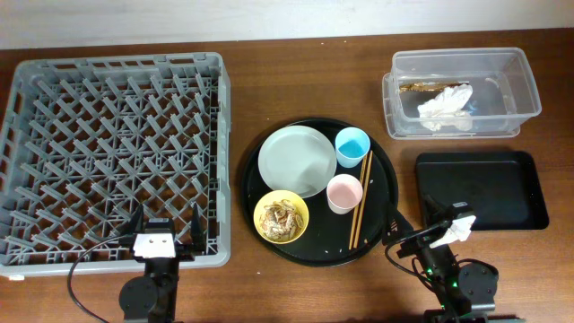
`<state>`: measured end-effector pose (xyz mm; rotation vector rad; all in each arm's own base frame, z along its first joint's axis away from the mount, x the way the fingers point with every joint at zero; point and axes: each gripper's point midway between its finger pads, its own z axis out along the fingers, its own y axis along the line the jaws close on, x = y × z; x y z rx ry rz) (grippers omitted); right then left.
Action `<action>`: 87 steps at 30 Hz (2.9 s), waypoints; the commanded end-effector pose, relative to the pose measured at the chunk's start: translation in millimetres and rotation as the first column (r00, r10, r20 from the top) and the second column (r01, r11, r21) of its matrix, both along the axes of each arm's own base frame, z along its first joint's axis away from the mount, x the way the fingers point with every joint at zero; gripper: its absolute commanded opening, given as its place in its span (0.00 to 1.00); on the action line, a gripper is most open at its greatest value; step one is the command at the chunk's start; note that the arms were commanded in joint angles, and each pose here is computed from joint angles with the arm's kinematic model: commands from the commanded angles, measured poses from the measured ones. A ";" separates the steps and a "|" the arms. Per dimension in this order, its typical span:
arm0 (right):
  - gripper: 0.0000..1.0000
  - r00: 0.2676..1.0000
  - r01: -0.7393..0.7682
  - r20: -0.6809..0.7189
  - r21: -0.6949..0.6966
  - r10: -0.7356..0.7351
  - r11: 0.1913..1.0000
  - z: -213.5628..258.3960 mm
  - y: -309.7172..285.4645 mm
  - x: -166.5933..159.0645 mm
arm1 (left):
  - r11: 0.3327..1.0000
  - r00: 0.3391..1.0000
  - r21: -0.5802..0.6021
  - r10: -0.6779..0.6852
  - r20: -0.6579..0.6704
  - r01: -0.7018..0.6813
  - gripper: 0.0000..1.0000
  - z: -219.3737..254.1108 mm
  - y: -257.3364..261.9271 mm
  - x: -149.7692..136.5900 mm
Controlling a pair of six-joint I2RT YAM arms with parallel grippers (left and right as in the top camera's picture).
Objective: Sort waste into correct bins and load items into the dishwasher rack
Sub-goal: 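Raise the left gripper from rest toward the black tray, then lower the left gripper onto the pink cup and grasp it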
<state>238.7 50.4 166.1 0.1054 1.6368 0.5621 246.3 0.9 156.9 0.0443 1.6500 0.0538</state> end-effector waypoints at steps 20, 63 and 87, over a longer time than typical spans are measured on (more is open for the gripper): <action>0.99 1.000 -0.015 -0.013 0.005 0.015 1.000 -3.7 2.0 -0.6 | 0.902 0.896 0.026 -0.431 0.104 0.431 0.99 25.5 -74.7 -15.4; 0.99 1.000 -0.015 -0.013 0.005 0.015 1.000 -3.7 1.9 -0.6 | 0.543 0.264 -0.274 -0.714 -0.649 0.794 0.94 94.5 -267.6 8.0; 0.99 1.000 -0.015 -0.013 0.005 0.015 1.000 -3.7 2.0 -0.6 | 0.424 0.185 -0.079 -0.547 -0.816 0.902 0.44 -57.4 -367.9 20.6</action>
